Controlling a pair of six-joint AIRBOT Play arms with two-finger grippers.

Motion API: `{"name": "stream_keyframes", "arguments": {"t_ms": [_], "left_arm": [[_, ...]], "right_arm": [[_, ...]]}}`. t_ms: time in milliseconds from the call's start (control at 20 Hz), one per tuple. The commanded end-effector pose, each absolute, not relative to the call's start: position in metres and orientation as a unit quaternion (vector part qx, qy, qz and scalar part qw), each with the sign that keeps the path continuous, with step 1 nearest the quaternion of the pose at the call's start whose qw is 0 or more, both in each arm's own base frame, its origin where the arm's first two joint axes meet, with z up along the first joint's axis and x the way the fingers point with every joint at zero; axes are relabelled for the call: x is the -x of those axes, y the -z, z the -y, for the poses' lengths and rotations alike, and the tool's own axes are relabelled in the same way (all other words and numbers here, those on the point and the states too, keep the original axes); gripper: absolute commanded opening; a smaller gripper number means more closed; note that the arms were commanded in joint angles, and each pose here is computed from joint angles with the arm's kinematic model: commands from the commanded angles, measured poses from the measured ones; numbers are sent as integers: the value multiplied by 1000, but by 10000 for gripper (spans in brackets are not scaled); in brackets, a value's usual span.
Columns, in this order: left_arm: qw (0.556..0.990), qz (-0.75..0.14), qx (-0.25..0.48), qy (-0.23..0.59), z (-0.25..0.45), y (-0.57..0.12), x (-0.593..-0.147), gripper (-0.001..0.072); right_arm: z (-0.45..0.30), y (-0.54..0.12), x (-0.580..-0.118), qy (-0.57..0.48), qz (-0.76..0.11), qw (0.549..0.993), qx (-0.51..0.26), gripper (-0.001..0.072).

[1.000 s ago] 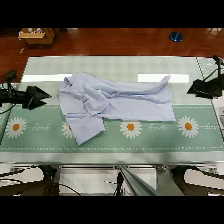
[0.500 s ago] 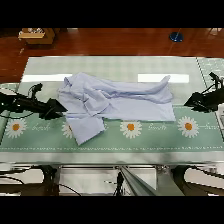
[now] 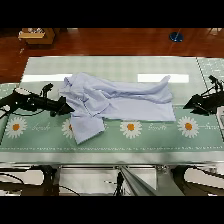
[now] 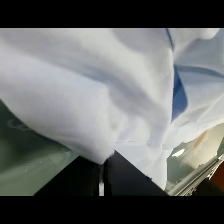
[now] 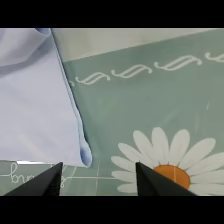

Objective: Fold the shirts.

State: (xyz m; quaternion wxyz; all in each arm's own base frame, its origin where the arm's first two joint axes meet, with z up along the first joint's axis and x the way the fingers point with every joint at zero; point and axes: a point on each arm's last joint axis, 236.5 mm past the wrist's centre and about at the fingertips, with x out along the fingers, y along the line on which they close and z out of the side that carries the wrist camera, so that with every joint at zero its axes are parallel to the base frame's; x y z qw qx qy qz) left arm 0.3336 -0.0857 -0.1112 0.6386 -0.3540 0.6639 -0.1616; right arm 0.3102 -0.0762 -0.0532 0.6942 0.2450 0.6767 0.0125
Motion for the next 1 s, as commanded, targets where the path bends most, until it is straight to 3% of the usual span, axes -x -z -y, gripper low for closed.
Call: {"name": "stream_keyframes", "arguments": {"t_ms": [0,100,150,400,650,750,800,950], "left_arm": [[629,-667,357,177,85,105,-327,32],[629,-666,358,180,83,103,-326,32],[629,-666,358,181,83,102,-326,32],[631,-665,356,182,84,100,-327,32],[633,-664,354,184,83,100,-327,33],[632,-662,357,185,84,99,-328,32],[632,-660,361,185,85,98,-329,32],[637,-654,363,188,85,94,-335,32]], "right_arm": [[72,66,-290,-21,-682,671,-289,547],[58,75,-283,-40,-672,663,-327,558],[53,82,-281,-40,-669,662,-336,599],[35,98,-294,-28,-630,668,-395,598],[16,111,-286,-21,-619,648,-443,572],[13,113,-284,-20,-620,643,-449,510],[12,112,-286,-21,-616,643,-453,436],[6,103,-297,-34,-596,646,-477,67]]}}
